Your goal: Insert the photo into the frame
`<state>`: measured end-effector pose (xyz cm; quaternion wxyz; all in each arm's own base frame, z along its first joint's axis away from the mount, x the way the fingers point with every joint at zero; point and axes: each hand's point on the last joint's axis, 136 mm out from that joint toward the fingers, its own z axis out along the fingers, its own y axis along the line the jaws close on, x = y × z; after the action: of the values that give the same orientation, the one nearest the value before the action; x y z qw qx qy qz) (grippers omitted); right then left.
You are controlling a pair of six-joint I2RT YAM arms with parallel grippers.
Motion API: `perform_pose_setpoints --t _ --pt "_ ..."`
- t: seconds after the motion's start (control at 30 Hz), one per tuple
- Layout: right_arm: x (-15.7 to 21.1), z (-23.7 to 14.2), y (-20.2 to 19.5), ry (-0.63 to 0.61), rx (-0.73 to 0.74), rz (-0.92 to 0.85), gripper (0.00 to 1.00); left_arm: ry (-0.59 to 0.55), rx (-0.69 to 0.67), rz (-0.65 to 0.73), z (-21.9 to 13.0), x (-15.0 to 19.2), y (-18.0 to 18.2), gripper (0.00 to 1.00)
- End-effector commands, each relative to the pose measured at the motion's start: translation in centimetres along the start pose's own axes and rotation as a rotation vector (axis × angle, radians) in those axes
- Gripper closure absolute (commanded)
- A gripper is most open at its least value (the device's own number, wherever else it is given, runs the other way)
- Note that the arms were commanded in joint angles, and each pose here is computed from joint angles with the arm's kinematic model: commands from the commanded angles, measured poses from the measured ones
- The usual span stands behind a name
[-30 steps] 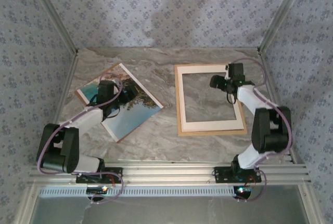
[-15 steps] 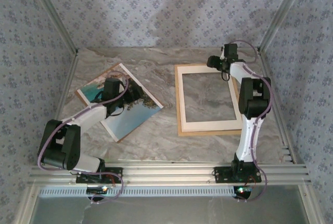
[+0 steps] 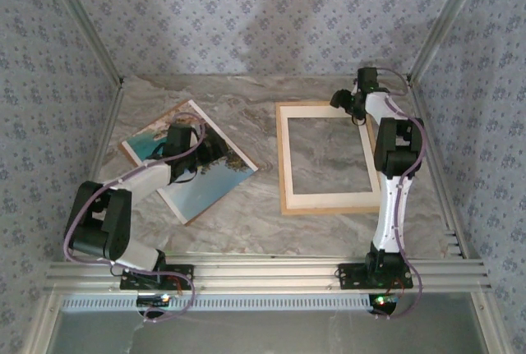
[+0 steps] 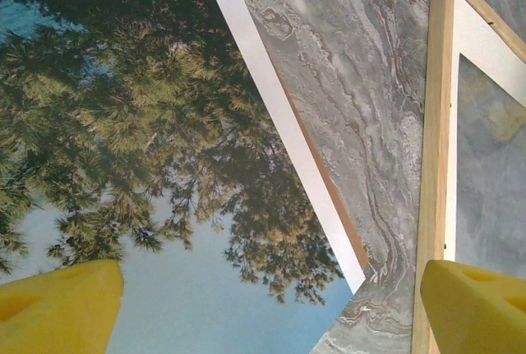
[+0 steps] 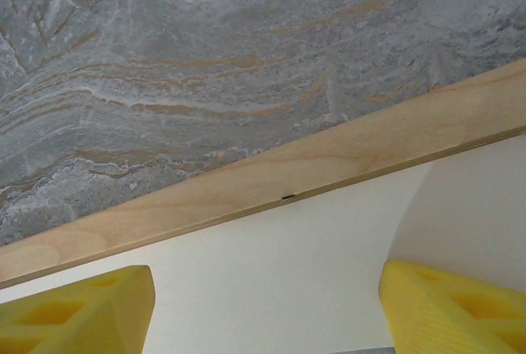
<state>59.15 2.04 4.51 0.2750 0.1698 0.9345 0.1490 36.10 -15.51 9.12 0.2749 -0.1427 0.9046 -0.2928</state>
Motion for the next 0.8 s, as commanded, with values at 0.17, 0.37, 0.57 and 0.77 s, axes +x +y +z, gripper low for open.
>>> perform_pose_setpoints --t 0.17,0.37,0.57,0.77 --pt "2.7 0.3 -1.0 0.108 -0.002 0.072 0.27 0.005 0.028 0.03 0.2 -0.4 -1.1 0.07" --pt "0.6 -1.4 0.3 0.056 -0.067 0.05 0.25 0.017 0.03 0.031 0.4 -0.3 -1.1 0.07" --pt "-0.2 -5.8 1.6 -0.013 -0.093 -0.025 0.2 0.018 0.029 0.032 0.5 -0.2 -1.1 0.07" --pt "3.8 -10.0 -0.5 -0.011 -0.01 -0.045 0.19 0.008 -0.004 0.066 0.2 -0.3 -0.5 0.07"
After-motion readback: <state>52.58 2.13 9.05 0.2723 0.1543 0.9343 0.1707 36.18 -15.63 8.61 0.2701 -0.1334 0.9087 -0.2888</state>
